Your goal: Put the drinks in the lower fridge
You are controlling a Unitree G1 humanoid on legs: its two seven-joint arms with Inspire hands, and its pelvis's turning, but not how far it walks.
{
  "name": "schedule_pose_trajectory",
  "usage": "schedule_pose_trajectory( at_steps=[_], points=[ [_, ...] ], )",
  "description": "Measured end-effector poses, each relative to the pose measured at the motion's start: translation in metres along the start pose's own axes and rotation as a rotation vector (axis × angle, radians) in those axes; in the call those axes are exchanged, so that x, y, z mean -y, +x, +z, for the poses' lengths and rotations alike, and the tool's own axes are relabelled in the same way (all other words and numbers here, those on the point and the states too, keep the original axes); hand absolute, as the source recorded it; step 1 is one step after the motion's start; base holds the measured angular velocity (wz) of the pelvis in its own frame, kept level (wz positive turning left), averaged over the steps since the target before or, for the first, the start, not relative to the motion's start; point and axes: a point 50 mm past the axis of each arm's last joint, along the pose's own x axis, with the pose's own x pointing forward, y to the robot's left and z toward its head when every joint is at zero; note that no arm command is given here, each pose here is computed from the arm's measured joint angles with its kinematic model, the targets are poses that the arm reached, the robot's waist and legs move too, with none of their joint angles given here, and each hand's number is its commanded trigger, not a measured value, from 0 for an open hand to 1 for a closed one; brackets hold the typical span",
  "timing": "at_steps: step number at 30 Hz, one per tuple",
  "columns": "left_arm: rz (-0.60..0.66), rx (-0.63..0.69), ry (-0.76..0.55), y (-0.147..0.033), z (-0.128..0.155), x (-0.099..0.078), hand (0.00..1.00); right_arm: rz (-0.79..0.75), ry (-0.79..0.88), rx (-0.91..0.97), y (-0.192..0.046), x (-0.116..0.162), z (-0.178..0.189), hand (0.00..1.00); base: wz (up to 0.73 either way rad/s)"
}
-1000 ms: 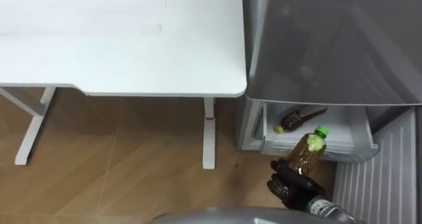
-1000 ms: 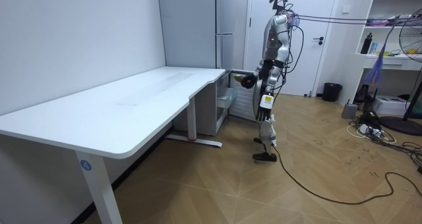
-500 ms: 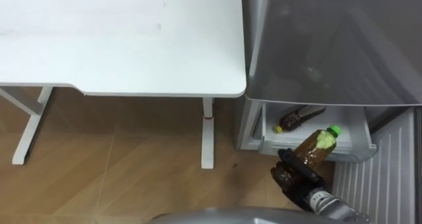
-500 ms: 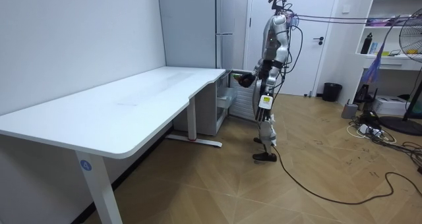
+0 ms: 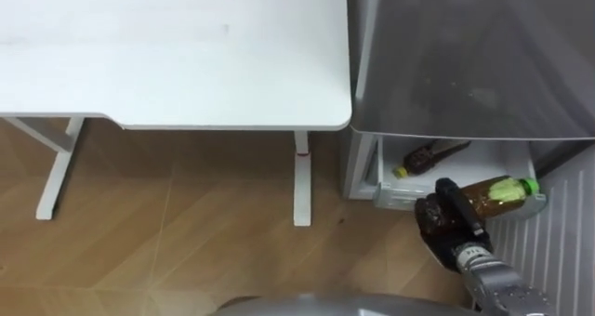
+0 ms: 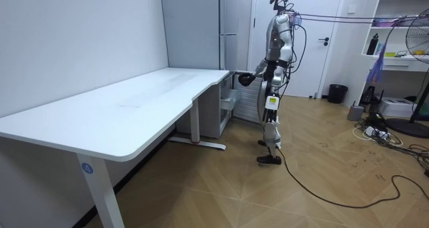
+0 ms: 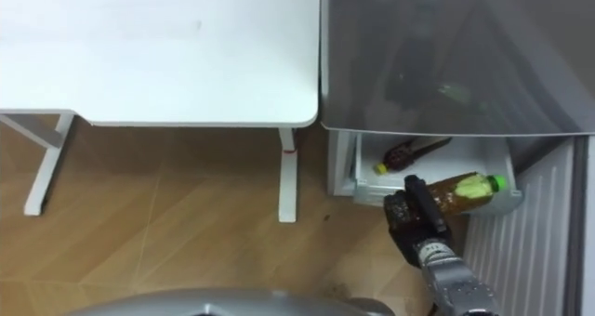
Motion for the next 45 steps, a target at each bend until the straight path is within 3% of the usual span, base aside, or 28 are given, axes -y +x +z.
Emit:
schedule_pose_trajectory(
  at_steps=[16, 23, 30, 40, 41, 43, 45],
  points=[
    [-0.014, 0.019, 0.034, 0.001, 0.015, -0.010, 0.00, 0.077, 0.072, 0.071, 0.024, -0.066, 0.035, 1.00, 0.04],
    [0.001, 0.061, 0.049, 0.003, 0.041, -0.020, 0.00, 0.100, 0.078, 0.059, 0.031, -0.094, 0.041, 1.00, 0.01],
    [-0.025, 0.106, 0.078, 0.005, 0.072, -0.020, 0.00, 0.126, 0.039, 0.094, 0.029, -0.115, 0.065, 1.00, 0.00],
    [-0.046, 0.109, 0.075, 0.006, 0.076, -0.016, 0.00, 0.153, -0.033, 0.147, 0.023, -0.142, 0.091, 1.00, 0.00],
    [-0.049, 0.113, 0.067, 0.006, 0.077, -0.016, 0.00, 0.164, -0.036, 0.143, 0.023, -0.147, 0.090, 0.60, 0.05],
    [-0.055, 0.121, 0.069, 0.005, 0.081, -0.014, 0.00, 0.171, -0.038, 0.140, 0.023, -0.152, 0.090, 0.00, 0.06],
    [-0.056, 0.137, 0.083, 0.005, 0.087, -0.014, 0.00, 0.176, -0.041, 0.147, 0.022, -0.166, 0.092, 0.00, 0.00]
  ],
)
